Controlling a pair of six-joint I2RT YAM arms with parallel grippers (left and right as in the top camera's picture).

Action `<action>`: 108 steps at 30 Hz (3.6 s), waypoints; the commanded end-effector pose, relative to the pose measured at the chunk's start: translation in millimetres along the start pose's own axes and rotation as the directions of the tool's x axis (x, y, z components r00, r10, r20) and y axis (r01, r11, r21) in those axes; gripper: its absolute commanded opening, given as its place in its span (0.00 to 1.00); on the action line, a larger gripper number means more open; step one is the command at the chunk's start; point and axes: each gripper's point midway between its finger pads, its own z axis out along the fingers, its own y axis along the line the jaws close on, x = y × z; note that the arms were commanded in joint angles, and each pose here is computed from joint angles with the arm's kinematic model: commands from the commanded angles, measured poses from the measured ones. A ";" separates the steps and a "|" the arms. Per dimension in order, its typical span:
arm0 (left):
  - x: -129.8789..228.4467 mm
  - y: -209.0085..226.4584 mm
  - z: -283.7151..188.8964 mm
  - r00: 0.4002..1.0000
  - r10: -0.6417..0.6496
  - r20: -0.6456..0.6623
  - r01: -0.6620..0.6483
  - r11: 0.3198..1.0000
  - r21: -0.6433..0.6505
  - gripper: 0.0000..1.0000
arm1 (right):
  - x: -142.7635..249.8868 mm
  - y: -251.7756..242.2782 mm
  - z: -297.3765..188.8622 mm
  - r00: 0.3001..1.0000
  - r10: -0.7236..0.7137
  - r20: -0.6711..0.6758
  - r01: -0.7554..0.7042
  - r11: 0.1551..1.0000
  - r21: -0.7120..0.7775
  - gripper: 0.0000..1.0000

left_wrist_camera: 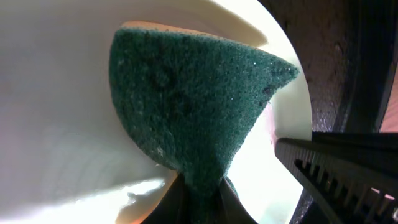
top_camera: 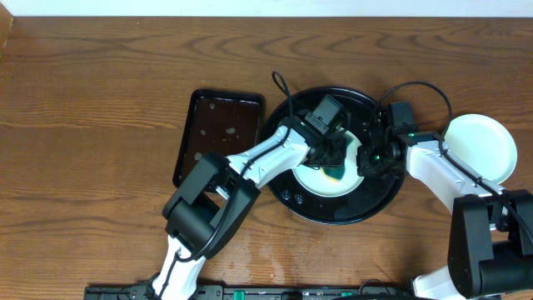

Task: Clean dirty plates on tray and stack at the side
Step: 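Scrub the fish-print plate with the sponge while right gripper holds rim, then return the sponge to the small black tray with the left gripper, then tilt the fish-print plate up by its rim with the right gripper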

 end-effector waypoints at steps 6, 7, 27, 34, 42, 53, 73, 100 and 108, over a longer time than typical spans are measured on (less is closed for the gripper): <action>39.1 64.7 17.8 0.986 -0.080 -0.147 0.047 0.974 -0.221 0.07 | 18.7 -7.3 12.6 0.997 -0.034 -0.069 0.037 0.998 0.041 0.01; 34.7 84.0 10.9 0.988 -0.096 -0.121 0.055 0.951 -0.305 0.07 | 18.7 -7.3 12.6 0.997 -0.034 -0.069 0.037 0.998 0.041 0.01; -16.2 76.8 -127.1 0.990 -0.035 0.135 0.096 0.873 -0.478 0.07 | 17.8 -7.2 12.7 0.997 -0.035 -0.065 0.037 0.998 0.041 0.01; -30.6 94.8 -212.4 0.960 -0.035 0.277 0.171 0.858 -0.484 0.08 | 18.9 -7.2 12.6 0.997 -0.034 -0.070 0.037 0.998 0.041 0.01; -15.3 199.1 -205.3 0.952 -0.170 0.253 0.294 0.730 -0.617 0.08 | 19.1 0.3 12.8 0.997 -0.029 -0.071 0.029 1.000 -0.002 0.01; -17.5 206.3 -182.9 0.960 -0.166 0.227 0.265 0.807 -0.527 0.41 | 13.8 0.9 13.1 0.999 -0.018 -0.050 0.018 1.000 -0.003 0.01; -1.3 141.6 -300.6 0.893 -0.074 0.444 0.259 0.891 -0.373 0.82 | -30.1 9.7 -104.2 0.936 -0.146 0.319 0.118 0.987 0.105 0.01; -1.3 141.7 -300.3 0.893 -0.074 0.443 0.259 0.891 -0.373 0.82 | -30.4 50.9 -201.1 0.673 -0.630 0.388 0.166 0.639 0.751 0.01; -1.3 141.7 -300.3 0.893 -0.075 0.443 0.259 0.891 -0.373 0.82 | -17.6 77.7 -228.9 0.574 -0.730 0.371 0.108 0.516 0.850 0.01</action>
